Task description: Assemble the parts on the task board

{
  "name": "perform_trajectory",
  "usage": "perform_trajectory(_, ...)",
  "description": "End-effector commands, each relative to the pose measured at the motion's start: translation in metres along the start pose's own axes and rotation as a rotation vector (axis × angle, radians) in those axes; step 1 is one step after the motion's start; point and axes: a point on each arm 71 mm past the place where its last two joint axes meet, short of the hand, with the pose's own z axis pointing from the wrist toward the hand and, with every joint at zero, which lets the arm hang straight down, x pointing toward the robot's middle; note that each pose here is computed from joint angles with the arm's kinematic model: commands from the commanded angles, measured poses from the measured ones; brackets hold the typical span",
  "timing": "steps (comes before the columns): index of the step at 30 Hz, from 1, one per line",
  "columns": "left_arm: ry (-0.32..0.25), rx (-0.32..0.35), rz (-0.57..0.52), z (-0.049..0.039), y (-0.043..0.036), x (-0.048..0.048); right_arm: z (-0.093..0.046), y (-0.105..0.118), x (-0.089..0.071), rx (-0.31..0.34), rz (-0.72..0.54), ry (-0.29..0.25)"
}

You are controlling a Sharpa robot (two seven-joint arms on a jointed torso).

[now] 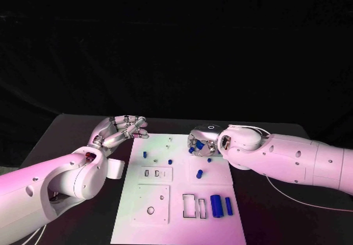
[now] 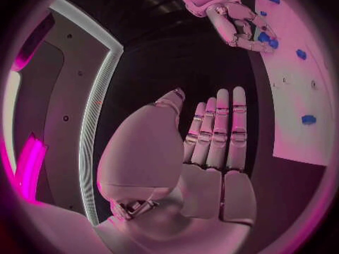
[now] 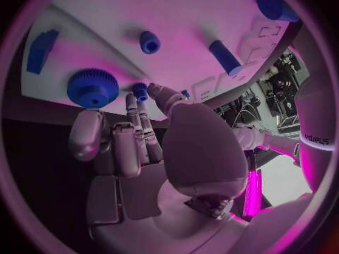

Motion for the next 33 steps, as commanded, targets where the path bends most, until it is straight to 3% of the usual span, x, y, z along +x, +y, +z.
perform_trajectory(1, 0.021, 0.003, -0.018, 0.0008, -0.0012, 0.0027, 0.001, 0.0, 0.002, -0.003, -0.005, 0.011)
perform_trajectory(12, 0.025, 0.002, -0.02, 0.0, -0.0028, 0.0023, 0.003, -0.002, 0.002, 0.008, 0.001, -0.019)
perform_trajectory(27, 0.022, -0.004, -0.018, 0.0001, -0.0029, 0.0004, -0.003, 0.001, -0.01, 0.017, 0.043, -0.19)
perform_trajectory(33, 0.019, -0.007, -0.017, 0.0005, -0.0023, -0.0011, 0.002, 0.003, -0.019, 0.045, 0.053, -0.274)
